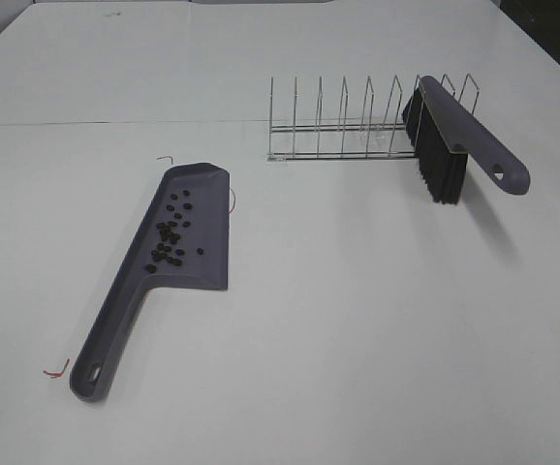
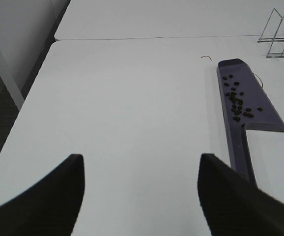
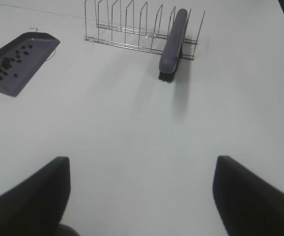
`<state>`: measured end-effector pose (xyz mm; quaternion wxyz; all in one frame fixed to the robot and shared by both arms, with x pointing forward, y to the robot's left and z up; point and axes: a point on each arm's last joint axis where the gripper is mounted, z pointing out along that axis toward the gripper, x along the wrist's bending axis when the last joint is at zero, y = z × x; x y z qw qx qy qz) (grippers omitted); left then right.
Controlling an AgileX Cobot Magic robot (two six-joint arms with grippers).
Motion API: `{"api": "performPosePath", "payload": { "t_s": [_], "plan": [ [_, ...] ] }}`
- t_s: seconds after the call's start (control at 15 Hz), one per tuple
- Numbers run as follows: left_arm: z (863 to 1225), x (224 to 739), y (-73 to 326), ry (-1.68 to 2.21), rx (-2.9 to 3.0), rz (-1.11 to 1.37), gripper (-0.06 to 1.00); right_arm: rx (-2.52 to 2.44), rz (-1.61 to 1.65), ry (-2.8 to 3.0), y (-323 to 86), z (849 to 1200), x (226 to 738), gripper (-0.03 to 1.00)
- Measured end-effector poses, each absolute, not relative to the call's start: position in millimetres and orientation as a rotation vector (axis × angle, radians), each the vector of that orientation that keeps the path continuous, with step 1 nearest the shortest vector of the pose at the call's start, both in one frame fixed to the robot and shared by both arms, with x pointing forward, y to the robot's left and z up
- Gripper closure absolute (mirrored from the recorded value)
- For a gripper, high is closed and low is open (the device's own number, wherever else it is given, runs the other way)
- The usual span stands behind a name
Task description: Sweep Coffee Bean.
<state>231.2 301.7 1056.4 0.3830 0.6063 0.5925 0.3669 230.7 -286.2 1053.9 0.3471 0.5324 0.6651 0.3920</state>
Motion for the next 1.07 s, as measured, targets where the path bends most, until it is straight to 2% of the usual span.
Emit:
{"api": "performPosePath", "payload": {
  "t_s": [1.07],
  "plan": [
    [1055.6, 231.6, 301.0, 1.439, 1.641, 0.986, 0.33, 1.381, 1.017, 1.725, -286.2, 1053.9, 230.7, 0.23]
  ]
}}
